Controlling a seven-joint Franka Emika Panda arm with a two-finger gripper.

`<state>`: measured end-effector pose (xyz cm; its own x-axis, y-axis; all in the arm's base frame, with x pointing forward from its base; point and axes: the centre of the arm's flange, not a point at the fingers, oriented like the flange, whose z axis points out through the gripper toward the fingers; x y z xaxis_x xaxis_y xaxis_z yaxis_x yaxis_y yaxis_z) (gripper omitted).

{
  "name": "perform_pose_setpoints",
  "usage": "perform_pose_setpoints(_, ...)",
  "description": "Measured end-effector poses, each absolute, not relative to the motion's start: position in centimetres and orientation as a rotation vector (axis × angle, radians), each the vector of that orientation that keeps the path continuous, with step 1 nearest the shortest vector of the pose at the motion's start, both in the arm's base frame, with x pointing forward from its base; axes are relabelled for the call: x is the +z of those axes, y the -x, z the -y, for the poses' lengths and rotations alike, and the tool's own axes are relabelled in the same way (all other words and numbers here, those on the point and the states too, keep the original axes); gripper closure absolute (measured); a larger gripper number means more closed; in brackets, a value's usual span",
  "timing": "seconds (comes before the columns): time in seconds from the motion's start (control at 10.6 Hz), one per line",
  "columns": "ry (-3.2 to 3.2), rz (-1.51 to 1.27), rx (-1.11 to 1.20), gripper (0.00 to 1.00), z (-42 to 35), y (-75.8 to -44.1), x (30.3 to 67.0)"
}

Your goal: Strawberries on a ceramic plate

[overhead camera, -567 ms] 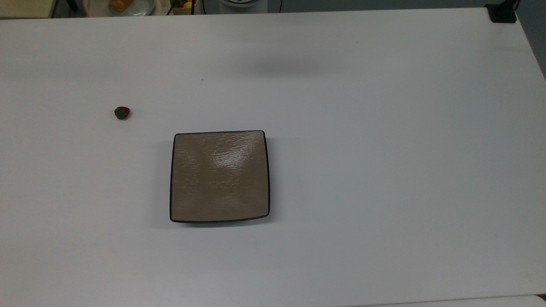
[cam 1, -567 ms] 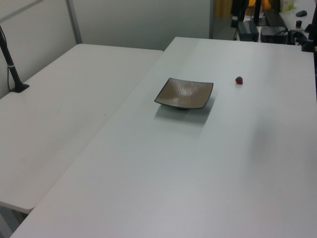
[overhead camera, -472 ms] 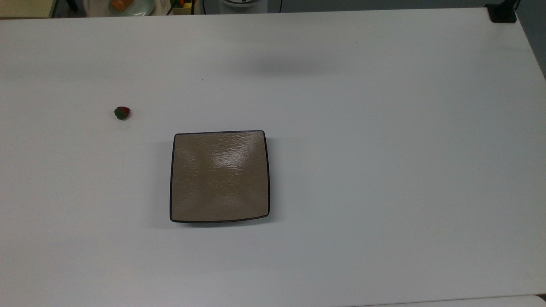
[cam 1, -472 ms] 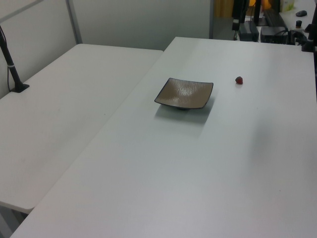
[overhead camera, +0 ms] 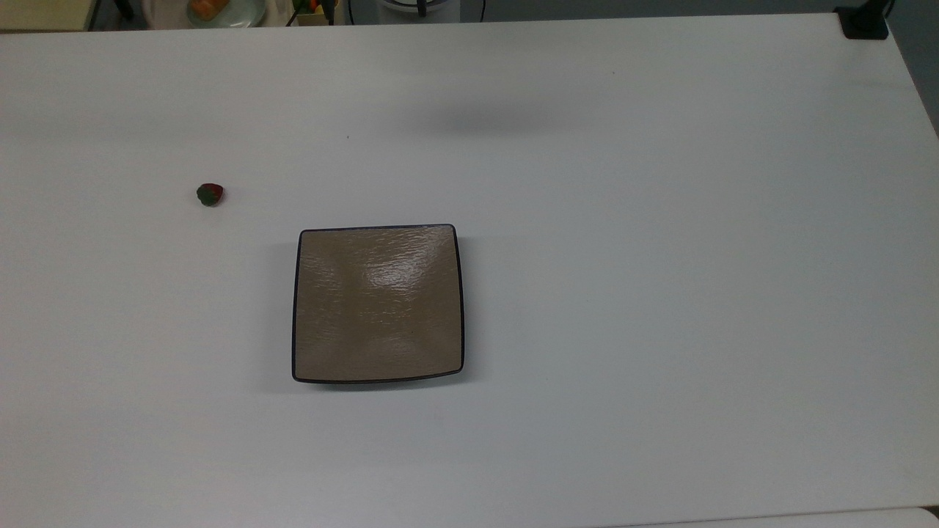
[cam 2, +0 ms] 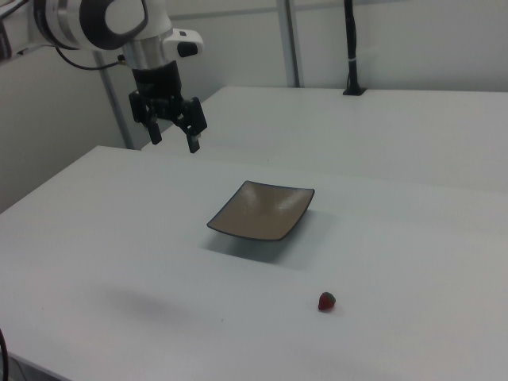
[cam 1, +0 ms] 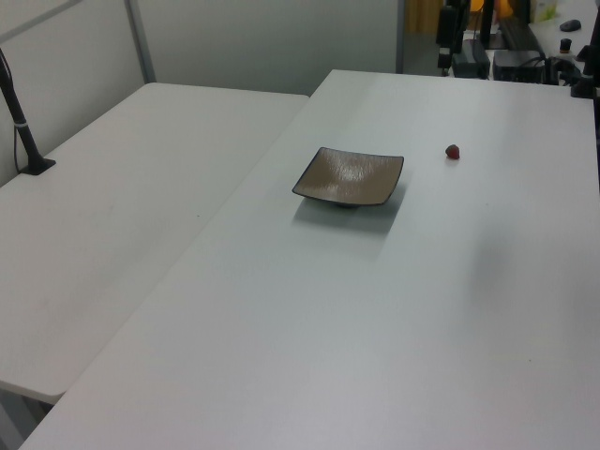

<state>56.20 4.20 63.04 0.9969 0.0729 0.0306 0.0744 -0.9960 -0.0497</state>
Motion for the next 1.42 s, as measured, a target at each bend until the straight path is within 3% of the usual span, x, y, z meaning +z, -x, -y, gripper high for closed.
perform_pose_setpoints(0.28,3.097,0.148,-0.020,0.00,-2.9,-56.8,62.0)
perform_pose_setpoints(0.76,3.057,0.553,-0.022,0.00,7.4,-56.8,60.7)
perform_pose_setpoints(1.42,3.053,0.719,-0.101,0.00,12.9,-59.1,52.7)
